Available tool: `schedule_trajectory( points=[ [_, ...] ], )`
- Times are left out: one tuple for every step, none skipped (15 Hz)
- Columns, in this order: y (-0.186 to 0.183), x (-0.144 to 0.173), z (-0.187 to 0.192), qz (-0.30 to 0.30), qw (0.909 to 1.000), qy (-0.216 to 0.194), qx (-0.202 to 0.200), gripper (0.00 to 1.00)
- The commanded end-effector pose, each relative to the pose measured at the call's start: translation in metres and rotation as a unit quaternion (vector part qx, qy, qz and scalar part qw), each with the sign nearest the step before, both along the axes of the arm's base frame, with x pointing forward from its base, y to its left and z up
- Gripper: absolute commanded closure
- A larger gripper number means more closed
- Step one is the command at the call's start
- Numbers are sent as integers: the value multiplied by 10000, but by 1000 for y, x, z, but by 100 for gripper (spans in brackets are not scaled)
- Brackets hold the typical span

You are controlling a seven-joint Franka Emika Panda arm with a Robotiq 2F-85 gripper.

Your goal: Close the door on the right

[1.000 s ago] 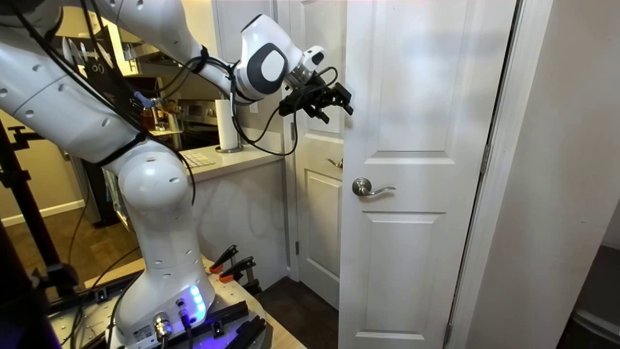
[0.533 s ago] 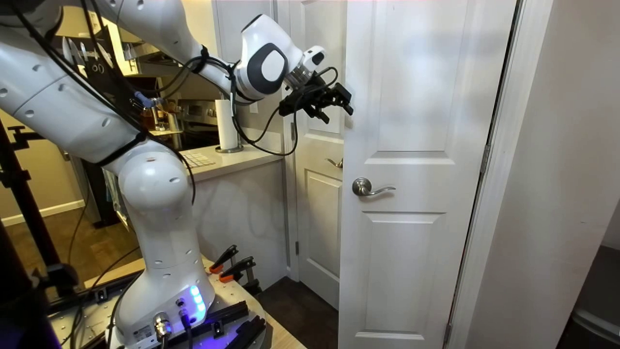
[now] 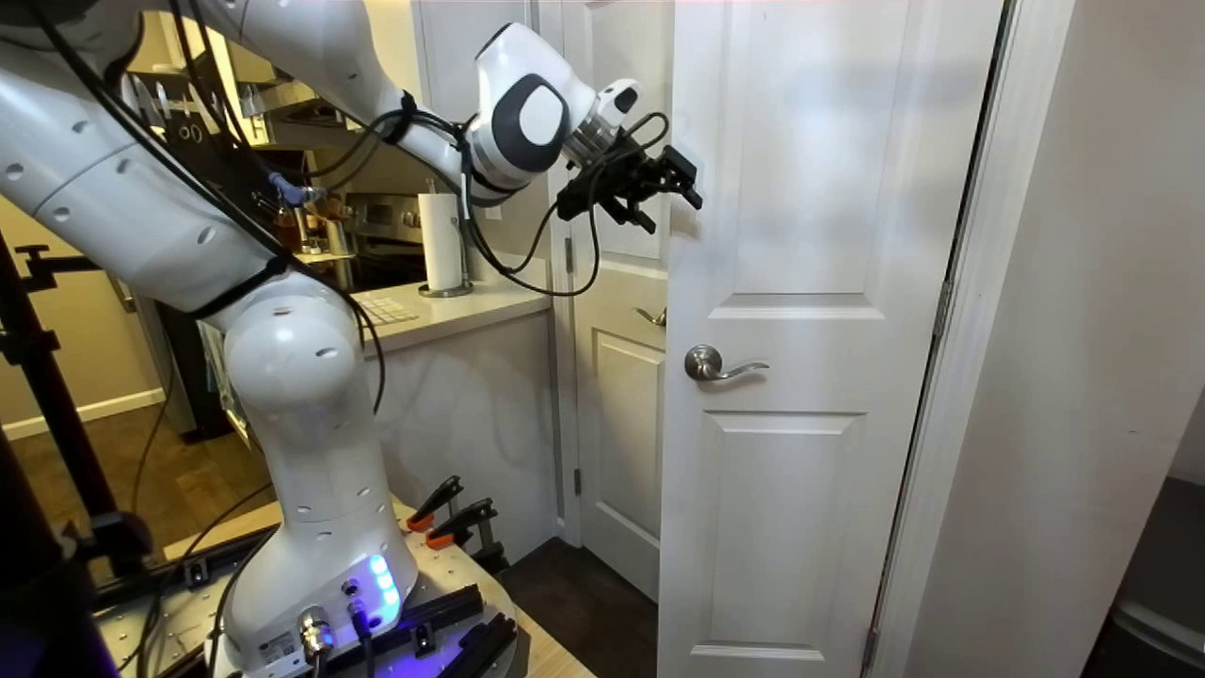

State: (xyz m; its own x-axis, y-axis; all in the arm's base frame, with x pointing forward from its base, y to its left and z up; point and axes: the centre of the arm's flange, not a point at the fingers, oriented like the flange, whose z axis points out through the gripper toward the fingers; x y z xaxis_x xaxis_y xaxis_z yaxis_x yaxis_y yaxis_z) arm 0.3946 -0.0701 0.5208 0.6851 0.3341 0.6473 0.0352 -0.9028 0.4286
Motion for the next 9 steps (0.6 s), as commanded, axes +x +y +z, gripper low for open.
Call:
schedule_trajectory(
  points=[
    [8, 38, 8, 215, 9982, -190, -534, 0],
    [11, 44, 13, 304, 9971, -228, -653, 0],
    [17, 53, 16, 421, 9952, -271, -837, 0],
    [21, 59, 20, 513, 9936, -309, -959, 0],
    [24, 64, 22, 591, 9917, -331, -1095, 0],
    [25, 68, 25, 648, 9905, -360, -1161, 0],
    [24, 71, 25, 647, 9901, -354, -1194, 0],
    [25, 74, 27, 674, 9898, -384, -1195, 0],
    [29, 77, 25, 697, 9920, -439, -956, 0]
  ],
)
